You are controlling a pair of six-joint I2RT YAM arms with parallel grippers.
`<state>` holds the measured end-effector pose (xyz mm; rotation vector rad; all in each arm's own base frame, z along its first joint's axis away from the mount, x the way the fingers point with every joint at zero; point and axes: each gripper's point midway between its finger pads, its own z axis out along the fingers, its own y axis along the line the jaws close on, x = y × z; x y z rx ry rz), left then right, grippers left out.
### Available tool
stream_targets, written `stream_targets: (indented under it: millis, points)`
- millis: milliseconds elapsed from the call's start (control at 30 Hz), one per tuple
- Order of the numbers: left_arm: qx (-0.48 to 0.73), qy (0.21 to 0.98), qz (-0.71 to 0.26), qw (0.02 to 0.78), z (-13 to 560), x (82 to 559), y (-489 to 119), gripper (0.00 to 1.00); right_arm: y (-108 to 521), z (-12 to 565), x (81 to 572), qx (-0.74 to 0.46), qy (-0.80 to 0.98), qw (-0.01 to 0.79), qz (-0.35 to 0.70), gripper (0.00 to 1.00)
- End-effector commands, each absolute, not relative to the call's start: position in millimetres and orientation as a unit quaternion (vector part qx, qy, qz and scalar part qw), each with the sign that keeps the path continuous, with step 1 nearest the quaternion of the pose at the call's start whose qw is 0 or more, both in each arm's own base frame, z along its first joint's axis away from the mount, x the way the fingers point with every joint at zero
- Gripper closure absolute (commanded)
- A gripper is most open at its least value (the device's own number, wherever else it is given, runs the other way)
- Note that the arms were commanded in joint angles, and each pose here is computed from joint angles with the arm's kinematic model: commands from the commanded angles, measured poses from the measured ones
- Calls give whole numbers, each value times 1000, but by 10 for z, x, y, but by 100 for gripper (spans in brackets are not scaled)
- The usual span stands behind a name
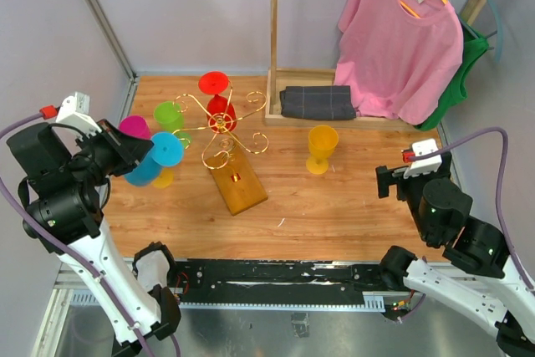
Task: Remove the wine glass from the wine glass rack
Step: Pick up the wine glass from the wine rack.
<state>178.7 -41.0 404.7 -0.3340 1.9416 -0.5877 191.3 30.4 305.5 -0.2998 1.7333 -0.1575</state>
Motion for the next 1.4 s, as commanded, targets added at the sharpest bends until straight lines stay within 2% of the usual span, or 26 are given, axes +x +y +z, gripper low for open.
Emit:
stream_targets:
  millis: [0,333,800,1100,1367]
  points:
    - [-131,806,-205,540,4153,1783,-314,100,253,3176,1848,-126,752,645,-56,2]
    - [-61,790,-145,593,4637,1901,-174,100,245,3294,1835,-118,755,643,-50,2]
    - [112,737,-46,665,5413,2226,9,100,453,3722,1959,-109,765,634,-36,1]
    - [189,656,-153,715,5914,2303,-370,100,519,3797,2000,-95,768,633,-25,1]
    - [297,571,-105,758,6245,2255,-491,100,506,3798,2002,-85,770,631,-26,1]
